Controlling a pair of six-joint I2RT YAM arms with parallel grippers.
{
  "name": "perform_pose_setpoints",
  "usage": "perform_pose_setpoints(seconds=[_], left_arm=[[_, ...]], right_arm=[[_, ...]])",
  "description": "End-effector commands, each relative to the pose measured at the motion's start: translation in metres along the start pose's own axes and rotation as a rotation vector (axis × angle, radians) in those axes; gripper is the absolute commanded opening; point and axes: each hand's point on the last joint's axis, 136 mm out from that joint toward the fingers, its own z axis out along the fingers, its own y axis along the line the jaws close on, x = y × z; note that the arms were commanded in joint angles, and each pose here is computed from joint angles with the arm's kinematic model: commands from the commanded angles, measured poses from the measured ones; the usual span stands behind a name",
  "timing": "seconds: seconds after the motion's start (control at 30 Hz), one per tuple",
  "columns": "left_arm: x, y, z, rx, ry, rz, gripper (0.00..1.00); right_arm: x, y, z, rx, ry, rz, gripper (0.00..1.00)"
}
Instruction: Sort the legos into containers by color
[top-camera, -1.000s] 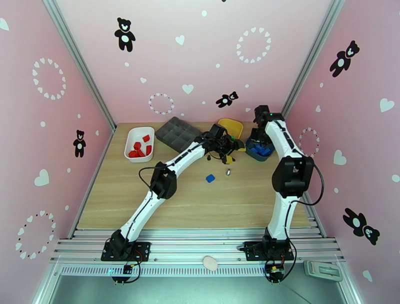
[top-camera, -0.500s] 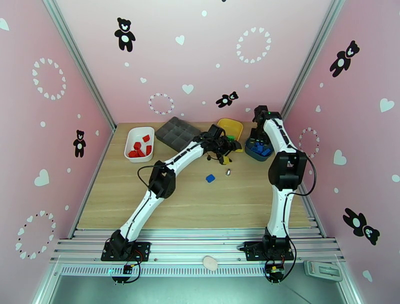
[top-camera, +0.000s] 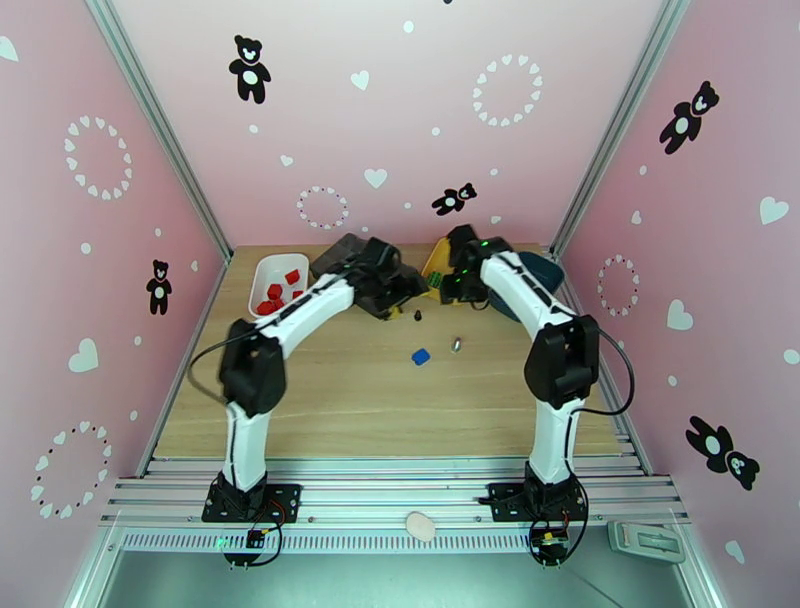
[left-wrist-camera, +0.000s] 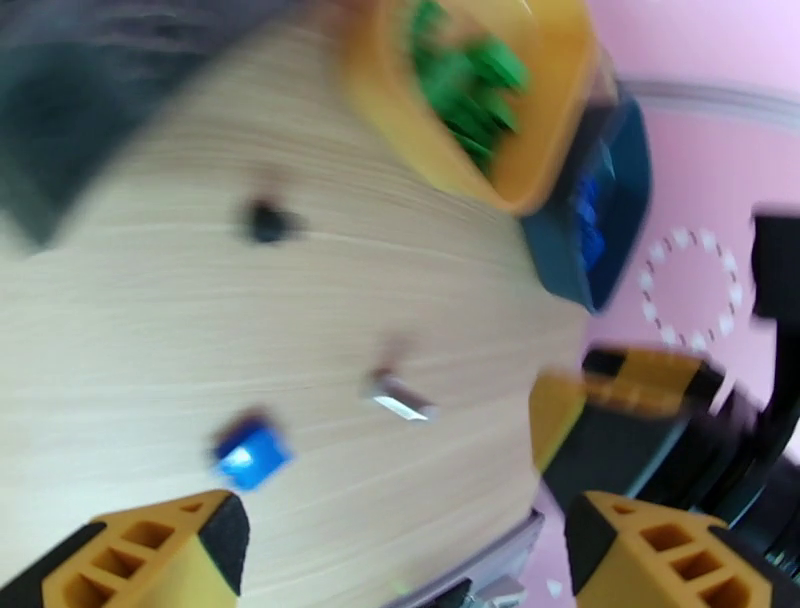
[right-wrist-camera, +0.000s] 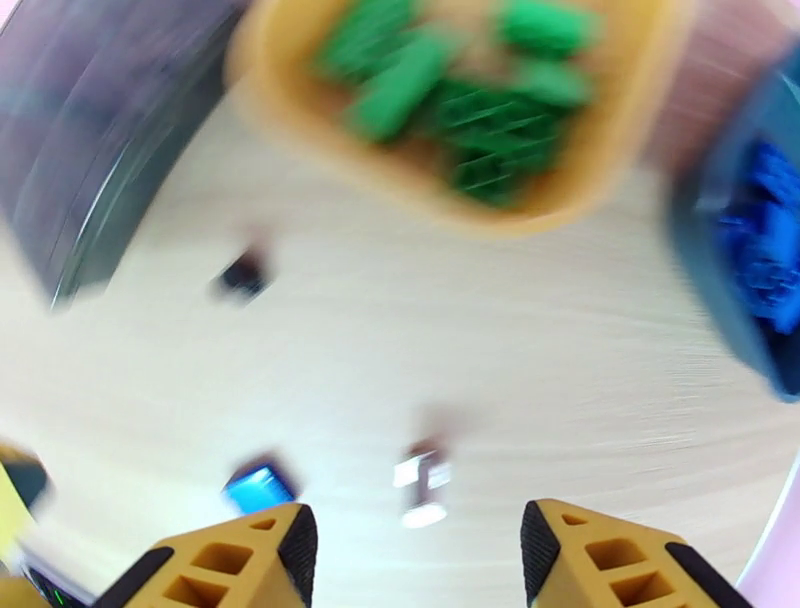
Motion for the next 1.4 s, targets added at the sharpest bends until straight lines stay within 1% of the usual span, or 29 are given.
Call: perform_pose_setpoints(seconds=[0.0,0.07,0.17,0.33,0.5,0.8,1.03,1.13,1.27,1.37], left_arm=[[-0.009,0.040,-0.010,-0.071,-0.088,-0.047,0.89],[-0.004,0.060,-0.017,-0.093,-0.096,-0.075,0.89],[0.004,0.080,-0.026,-0.117,-0.105,-0.095,0.90],[0.019,0.100,-0.033,-0.139,-0.104,-0.116,0.90],[0.026,0.108,-0.037,-0.144,-0.108,-0.128,0.90],[0.026,0.107,-0.036,-0.144,-0.098,-0.127,0.90],[0.024,0.103,-0.031,-0.143,-0.083,-0.121,0.90],[0.024,0.103,-0.027,-0.141,-0.073,-0.123,0.90],[0.024,0.099,-0.018,-0.128,-0.045,-0.126,0.90],[0.024,0.092,-0.008,-0.104,-0.010,-0.126,0.90]], right_arm=[[0.018,0.031,0.000,-0.086,0.035,-0.076,0.61],[0.033,0.049,0.012,-0.109,0.085,-0.118,0.64],[0.054,0.067,0.032,-0.123,0.161,-0.160,0.66],[0.080,0.079,0.062,-0.113,0.248,-0.196,0.67],[0.094,0.076,0.087,-0.086,0.313,-0.209,0.67],[0.104,0.072,0.111,-0.057,0.358,-0.209,0.66],[0.105,0.062,0.118,-0.002,0.366,-0.201,0.58],[0.102,0.059,0.116,0.013,0.358,-0.200,0.52],[0.095,0.060,0.107,-0.001,0.331,-0.183,0.42],[0.086,0.061,0.095,-0.027,0.297,-0.153,0.38]])
